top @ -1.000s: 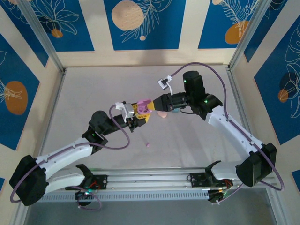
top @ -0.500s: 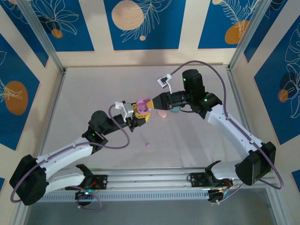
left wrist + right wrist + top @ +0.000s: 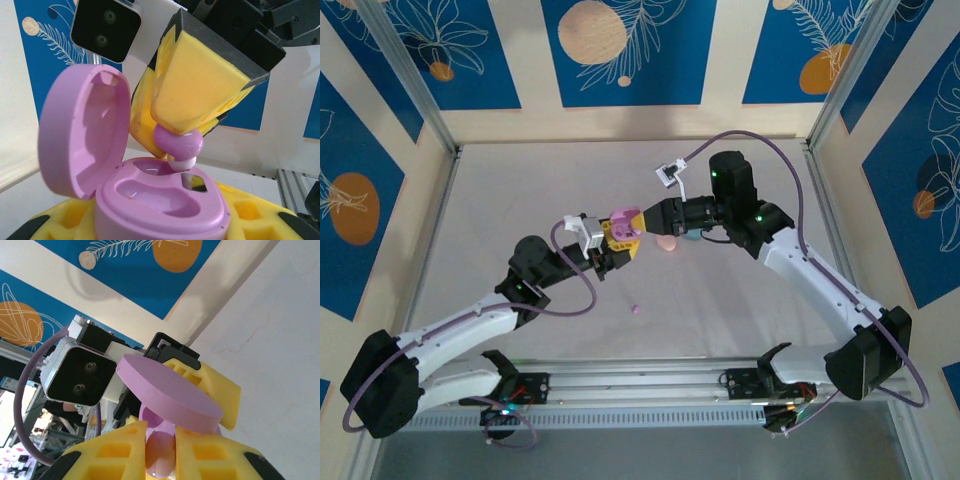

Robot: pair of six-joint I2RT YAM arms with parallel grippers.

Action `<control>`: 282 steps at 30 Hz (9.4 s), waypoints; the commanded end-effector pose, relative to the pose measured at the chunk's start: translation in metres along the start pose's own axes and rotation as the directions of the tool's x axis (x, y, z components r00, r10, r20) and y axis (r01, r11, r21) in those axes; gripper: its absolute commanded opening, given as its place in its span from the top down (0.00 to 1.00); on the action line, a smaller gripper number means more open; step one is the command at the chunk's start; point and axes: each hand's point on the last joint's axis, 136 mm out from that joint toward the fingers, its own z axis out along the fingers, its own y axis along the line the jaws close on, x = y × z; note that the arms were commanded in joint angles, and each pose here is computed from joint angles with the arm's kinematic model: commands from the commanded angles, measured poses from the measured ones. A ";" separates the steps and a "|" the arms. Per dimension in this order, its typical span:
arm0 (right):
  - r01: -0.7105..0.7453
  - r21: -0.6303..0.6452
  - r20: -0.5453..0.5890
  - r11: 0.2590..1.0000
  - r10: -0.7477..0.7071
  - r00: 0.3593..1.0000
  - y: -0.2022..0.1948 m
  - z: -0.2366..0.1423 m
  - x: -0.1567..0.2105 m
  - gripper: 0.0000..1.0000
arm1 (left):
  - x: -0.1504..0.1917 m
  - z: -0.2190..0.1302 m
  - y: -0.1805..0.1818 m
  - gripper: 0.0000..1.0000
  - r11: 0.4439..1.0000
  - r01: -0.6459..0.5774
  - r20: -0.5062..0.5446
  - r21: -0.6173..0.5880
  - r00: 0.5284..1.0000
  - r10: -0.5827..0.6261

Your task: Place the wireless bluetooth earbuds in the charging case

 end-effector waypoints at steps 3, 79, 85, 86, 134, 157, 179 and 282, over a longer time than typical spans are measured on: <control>0.143 0.073 0.074 0.987 -0.148 0.986 -0.002 -0.002 -0.007 0.80 | -0.029 0.001 -0.016 0.79 0.996 -0.028 0.091 0.082 0.996 0.021; 0.159 0.230 0.036 0.960 -0.172 0.984 0.012 -0.010 -0.010 0.56 | -0.026 0.000 -0.009 0.80 0.999 -0.006 0.080 0.035 0.997 0.003; 0.148 0.244 0.039 0.958 -0.163 0.986 0.011 -0.013 -0.009 0.64 | -0.026 0.000 -0.008 0.80 0.999 -0.009 0.075 0.031 0.997 0.007; 0.146 0.242 0.036 0.959 -0.159 0.987 0.011 -0.013 -0.008 0.67 | -0.025 0.000 -0.008 0.80 1.000 -0.010 0.072 0.030 0.997 0.008; -0.265 0.574 0.295 0.775 0.107 0.950 -0.073 -0.101 0.016 0.65 | -0.032 -0.010 -0.007 0.80 1.000 -0.023 0.093 -0.006 0.995 0.024; -0.626 0.542 -0.012 0.560 0.751 0.661 -0.158 0.008 0.173 0.62 | -0.013 -0.034 -0.007 0.80 0.998 0.012 0.041 -0.067 0.999 -0.009; -0.449 0.716 -0.191 0.534 0.769 0.610 -0.204 0.059 0.213 0.62 | 0.014 -0.071 -0.012 0.80 0.990 0.049 -0.030 -0.132 0.998 -0.053; -0.408 0.833 -0.029 0.374 0.766 0.642 -0.241 0.041 0.210 0.56 | 0.009 -0.065 -0.005 0.80 0.987 0.056 -0.012 -0.154 0.998 -0.058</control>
